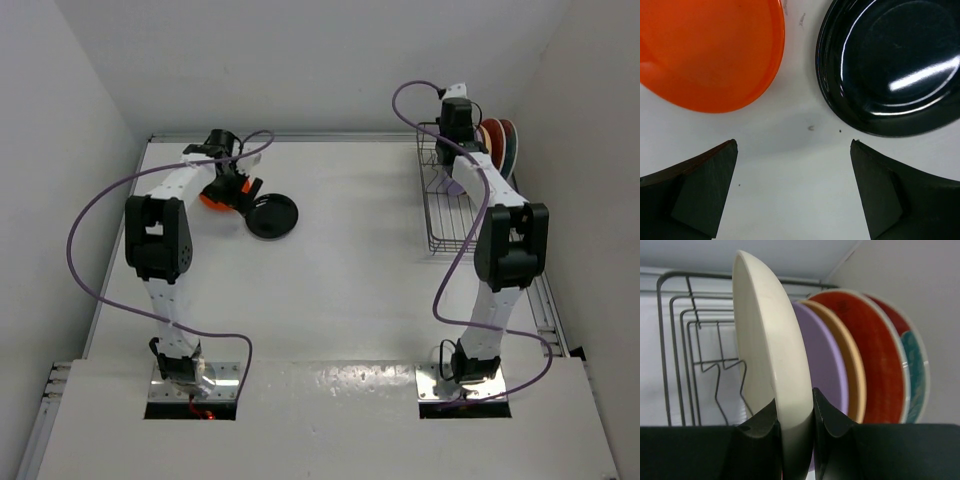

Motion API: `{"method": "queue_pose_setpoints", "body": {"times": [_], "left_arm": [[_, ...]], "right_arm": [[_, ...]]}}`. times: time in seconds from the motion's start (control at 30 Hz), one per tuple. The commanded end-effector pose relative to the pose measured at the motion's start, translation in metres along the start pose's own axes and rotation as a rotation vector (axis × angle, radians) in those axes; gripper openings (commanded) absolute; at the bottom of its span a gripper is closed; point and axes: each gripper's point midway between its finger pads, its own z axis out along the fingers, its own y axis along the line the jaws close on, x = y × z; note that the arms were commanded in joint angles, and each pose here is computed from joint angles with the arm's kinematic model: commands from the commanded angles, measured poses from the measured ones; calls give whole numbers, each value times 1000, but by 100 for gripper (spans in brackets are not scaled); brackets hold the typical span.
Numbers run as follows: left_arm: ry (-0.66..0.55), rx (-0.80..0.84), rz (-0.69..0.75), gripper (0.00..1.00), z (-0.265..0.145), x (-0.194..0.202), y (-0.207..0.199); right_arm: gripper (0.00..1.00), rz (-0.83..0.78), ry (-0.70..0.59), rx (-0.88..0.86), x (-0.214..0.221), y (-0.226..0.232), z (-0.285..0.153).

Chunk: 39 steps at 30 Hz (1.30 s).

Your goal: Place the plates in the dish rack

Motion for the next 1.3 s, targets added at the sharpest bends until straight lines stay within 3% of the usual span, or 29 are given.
{"method": "queue_pose_setpoints", "body": {"times": [0.0,0.13,0.23,0.27,0.3,0.47,0.7,0.83,0.87,0.97,1.1,1.17,1.2,1.27], "left_arm": [[5,19,-32,100,18,0,-7],[4,54,-32,100,28,-1,-12],[10,82,-34,100,36,-1,-16],[20,102,-35,100,42,2,-20],[18,101,-44,100,43,-1,-20],[6,164,-56,91,54,-8,-29],[10,271,-73,65,71,-10,-51],[41,304,-81,36,77,-1,-58],[41,305,-81,19,77,-1,-58],[30,301,-79,0,69,-5,-57],[-51,341,-69,0,40,-31,-60],[-110,357,-49,0,21,-49,-60],[-152,390,-31,0,4,-59,-64],[-230,431,17,0,-20,-79,-72]], "right_arm": [[0,94,29,-57,14,15,6],[4,171,67,-107,25,19,8],[18,166,73,-110,24,17,6],[36,161,79,-119,24,17,4],[44,156,79,-129,22,18,1],[64,170,26,-144,-5,1,-20],[72,177,-46,-185,-33,-9,-62],[73,197,-83,-191,-39,-16,-87],[73,196,-81,-196,-37,-16,-90],[73,211,-87,-227,-39,-16,-108],[73,193,-116,-401,-46,12,-143],[73,174,-117,-592,-45,51,-174],[75,162,-129,-807,-44,89,-201],[80,180,-88,-987,-36,130,-221]]}}
